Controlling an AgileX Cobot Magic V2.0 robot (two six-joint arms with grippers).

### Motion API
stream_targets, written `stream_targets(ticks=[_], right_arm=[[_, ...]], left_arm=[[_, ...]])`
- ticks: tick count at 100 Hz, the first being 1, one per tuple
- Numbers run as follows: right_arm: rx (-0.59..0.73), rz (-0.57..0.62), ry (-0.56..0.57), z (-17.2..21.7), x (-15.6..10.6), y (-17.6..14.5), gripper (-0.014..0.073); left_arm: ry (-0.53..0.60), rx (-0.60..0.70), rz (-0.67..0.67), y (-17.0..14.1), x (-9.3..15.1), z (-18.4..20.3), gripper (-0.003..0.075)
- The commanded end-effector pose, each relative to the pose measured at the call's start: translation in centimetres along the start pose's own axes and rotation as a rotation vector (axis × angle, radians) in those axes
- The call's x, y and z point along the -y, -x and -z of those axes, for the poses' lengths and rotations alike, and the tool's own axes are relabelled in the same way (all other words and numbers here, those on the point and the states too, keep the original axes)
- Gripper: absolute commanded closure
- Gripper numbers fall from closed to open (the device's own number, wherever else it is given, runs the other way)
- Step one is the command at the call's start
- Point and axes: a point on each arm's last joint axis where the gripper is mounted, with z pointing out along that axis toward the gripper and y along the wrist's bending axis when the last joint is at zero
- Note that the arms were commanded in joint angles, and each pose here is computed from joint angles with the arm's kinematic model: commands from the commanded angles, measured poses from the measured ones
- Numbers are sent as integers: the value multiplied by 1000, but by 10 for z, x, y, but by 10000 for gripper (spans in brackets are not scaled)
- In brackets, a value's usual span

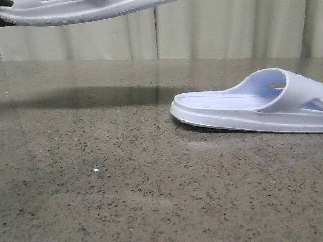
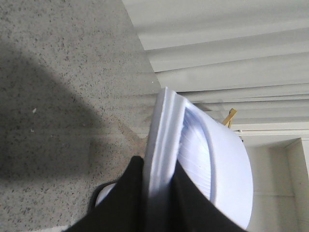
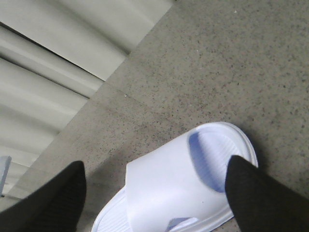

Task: Insert blue slippers together front up
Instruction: 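Lift the grasped slipper off the table with the left gripper, then grasp the heel rim of the other slipper with the right gripper and lift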

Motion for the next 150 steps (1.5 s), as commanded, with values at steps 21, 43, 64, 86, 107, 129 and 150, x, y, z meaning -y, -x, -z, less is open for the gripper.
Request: stream_targets(ticks=[21, 43, 64, 86, 107, 129, 150], right_arm=[[32, -103, -31, -23, 0, 8, 77], [-16, -153, -98, -41, 8, 3, 78], [-12, -163, -128, -50, 13, 2, 78], [-32, -166, -169, -61, 19, -1, 78], [-54, -190, -207, -69, 25, -5, 78], [-40, -226, -224, -74, 28, -5, 108], [-71, -237, -246, -77, 31, -9, 214]], left_arm=[[-116, -3, -28, -1, 23, 4, 704], [-117, -5, -28, -2, 23, 3, 704], [-117, -5, -28, -2, 23, 3, 704], [-116, -3, -28, -2, 23, 3, 704], [-114, -2, -28, -1, 23, 3, 704], [-113, 0, -28, -1, 23, 3, 704], [-107, 4, -26, -1, 22, 3, 704]])
